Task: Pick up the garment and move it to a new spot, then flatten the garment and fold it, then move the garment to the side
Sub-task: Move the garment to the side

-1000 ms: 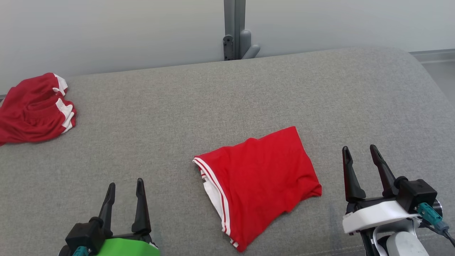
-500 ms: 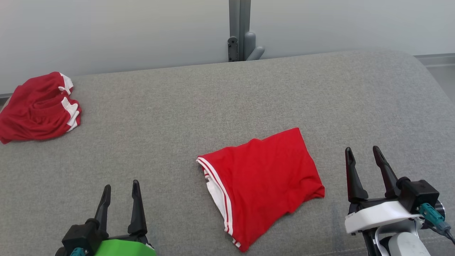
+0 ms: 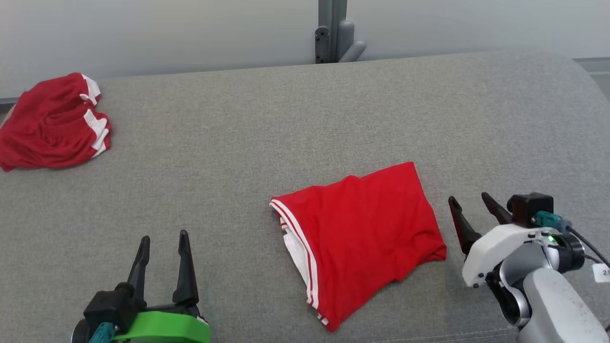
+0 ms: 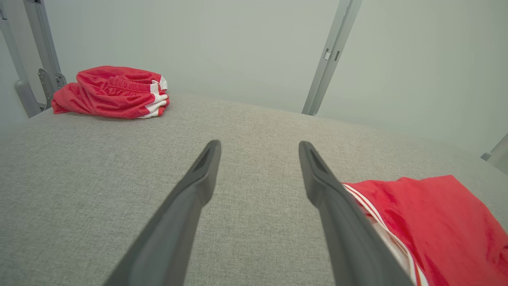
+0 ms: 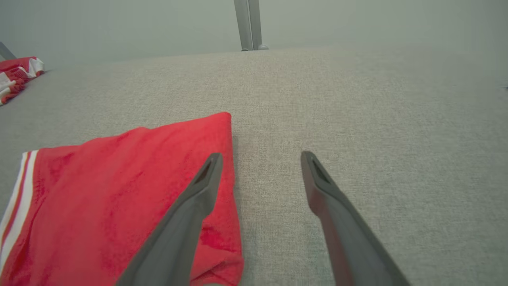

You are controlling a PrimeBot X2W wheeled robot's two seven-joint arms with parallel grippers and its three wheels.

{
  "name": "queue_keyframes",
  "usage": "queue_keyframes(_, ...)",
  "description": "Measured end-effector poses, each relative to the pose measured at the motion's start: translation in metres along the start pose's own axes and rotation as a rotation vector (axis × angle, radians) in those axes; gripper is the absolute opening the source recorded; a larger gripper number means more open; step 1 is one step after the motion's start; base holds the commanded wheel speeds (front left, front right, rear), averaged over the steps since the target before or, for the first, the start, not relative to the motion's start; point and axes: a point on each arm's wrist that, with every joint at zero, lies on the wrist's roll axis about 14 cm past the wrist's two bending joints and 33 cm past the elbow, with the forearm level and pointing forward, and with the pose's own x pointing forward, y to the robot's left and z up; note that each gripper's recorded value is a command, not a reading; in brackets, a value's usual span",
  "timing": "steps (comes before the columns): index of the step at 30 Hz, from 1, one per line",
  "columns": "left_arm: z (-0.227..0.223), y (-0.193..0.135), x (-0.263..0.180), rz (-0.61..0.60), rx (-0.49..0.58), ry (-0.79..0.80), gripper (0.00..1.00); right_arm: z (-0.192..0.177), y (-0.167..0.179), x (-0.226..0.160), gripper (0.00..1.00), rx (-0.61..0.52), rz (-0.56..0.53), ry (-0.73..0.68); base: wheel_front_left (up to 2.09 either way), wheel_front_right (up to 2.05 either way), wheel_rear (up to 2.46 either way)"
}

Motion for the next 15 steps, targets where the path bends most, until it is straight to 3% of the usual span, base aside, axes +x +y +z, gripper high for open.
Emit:
queue_keyframes(9, -0.005, 0.014, 0.006, 0.044, -0.001, 0.015, 1.00, -0.046, 0.022, 0.031, 1.00, 0.032, 0.164, 0.351, 0.00, 0.00, 0.00)
queue_keyframes(15, -0.010, 0.024, 0.011, 0.075, -0.002, 0.029, 1.00, -0.064, 0.028, 0.046, 1.00, 0.051, 0.225, 0.496, 0.00, 0.00, 0.00)
